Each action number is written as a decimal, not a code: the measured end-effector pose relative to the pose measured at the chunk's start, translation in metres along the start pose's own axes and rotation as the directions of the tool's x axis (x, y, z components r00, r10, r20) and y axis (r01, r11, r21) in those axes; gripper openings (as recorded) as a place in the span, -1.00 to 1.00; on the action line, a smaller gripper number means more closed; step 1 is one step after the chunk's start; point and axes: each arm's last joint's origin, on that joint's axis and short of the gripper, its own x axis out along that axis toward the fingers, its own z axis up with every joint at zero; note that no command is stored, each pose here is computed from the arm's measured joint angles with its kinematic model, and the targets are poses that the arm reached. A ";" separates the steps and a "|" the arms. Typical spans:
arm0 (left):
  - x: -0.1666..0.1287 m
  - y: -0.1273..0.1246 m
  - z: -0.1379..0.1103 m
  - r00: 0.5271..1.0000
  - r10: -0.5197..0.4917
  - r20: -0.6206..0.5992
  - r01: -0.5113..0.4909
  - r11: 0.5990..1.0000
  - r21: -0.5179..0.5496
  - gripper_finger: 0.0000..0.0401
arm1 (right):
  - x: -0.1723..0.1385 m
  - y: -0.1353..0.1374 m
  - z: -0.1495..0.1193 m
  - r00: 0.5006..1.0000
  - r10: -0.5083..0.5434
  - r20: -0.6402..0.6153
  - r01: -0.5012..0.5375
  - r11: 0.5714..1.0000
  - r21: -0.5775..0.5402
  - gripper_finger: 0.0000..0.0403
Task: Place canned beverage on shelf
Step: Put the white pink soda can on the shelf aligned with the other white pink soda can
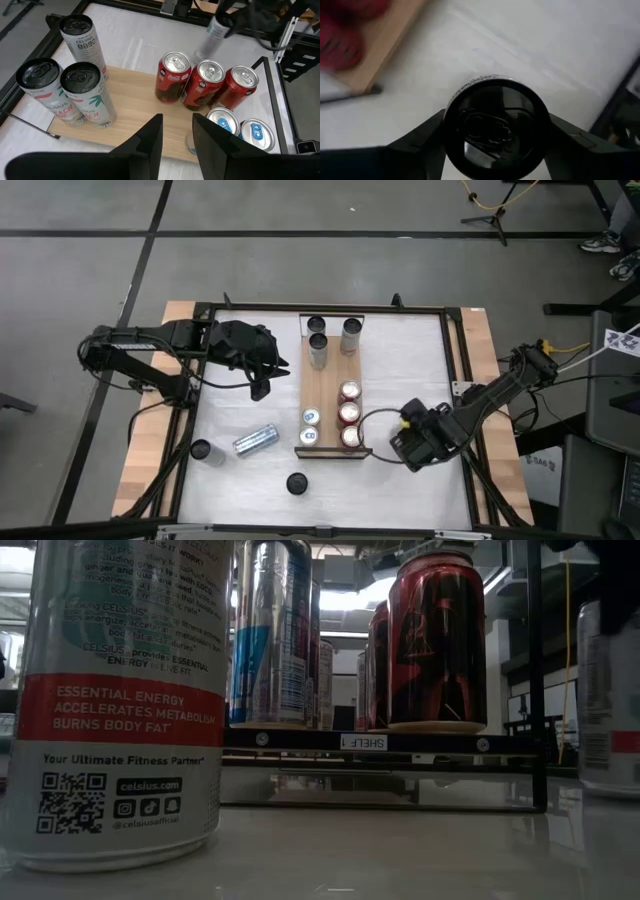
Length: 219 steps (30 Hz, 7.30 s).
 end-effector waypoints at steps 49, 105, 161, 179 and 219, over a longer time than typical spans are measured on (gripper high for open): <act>0.000 0.000 0.000 1.000 0.000 0.000 0.000 1.000 0.001 -0.52 | 0.063 -0.109 0.215 0.992 -0.056 -0.117 0.128 0.598 0.791 0.24; 0.000 0.001 0.000 1.000 0.022 0.006 -0.022 0.999 0.033 -0.52 | -0.011 -0.144 0.182 0.982 0.008 0.190 -0.088 0.906 0.415 0.51; 0.000 0.002 0.001 0.997 0.077 0.019 -0.077 0.997 -0.027 -0.52 | -0.017 -0.138 0.185 0.960 0.192 0.205 0.038 0.633 -0.773 0.96; 0.000 0.002 0.001 0.997 0.078 0.019 -0.077 0.997 -0.030 -0.52 | 0.026 -0.117 0.202 0.996 0.083 0.009 -0.021 0.349 -0.937 0.96; 0.000 0.002 0.001 0.997 0.078 0.019 -0.077 0.997 -0.030 -0.52 | 0.078 -0.142 0.215 0.980 0.173 -0.092 -0.166 0.479 -0.862 0.96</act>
